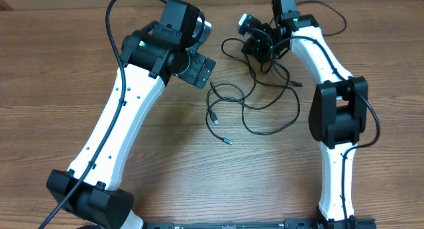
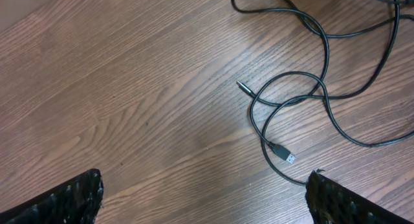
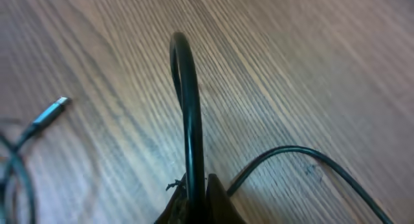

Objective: Untangle cables

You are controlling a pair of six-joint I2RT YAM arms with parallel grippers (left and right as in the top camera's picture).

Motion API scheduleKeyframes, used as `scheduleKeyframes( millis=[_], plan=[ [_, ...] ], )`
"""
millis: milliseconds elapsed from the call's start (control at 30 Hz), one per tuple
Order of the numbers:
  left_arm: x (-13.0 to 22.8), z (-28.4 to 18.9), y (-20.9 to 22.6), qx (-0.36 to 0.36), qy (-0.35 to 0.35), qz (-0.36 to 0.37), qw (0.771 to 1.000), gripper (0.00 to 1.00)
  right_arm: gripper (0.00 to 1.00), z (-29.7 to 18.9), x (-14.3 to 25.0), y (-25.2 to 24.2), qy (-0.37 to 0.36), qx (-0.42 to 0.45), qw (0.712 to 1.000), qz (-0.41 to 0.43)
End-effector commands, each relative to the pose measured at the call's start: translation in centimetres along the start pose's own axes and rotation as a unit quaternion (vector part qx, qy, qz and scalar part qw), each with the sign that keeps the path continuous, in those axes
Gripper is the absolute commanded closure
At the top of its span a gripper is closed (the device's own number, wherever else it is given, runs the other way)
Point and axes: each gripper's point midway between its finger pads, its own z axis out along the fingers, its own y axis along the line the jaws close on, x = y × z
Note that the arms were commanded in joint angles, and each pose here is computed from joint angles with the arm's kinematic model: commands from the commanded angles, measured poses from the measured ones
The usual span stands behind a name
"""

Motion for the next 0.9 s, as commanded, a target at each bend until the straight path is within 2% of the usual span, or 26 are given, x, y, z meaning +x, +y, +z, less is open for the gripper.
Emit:
scheduleKeyframes(
  millis=[0,300,500,867],
  plan=[
    [0.0,0.2,0.1,0.003,0.001,-0.009,1.000,0.00,0.96,-8.1,-6.5,0.4,-0.062,0.056,0.996,-0.018],
    [0.0,0.2,0.1,0.003,0.001,-0.009,1.000,0.00,0.96,-21.5,-14.3,3.8,-0.160,0.138,0.976,-0.054],
    [0.0,0.2,0.1,0.003,0.001,-0.009,1.000,0.01,0.96,-29.3,-17.5,7.1,-0.217,0.185,0.954,-0.094],
    [0.0,0.2,0.0,0.003,0.001,-0.009,1.000,0.00,0.96,-36.5,-19.5,10.5,-0.272,0.235,0.927,-0.111]
  ],
)
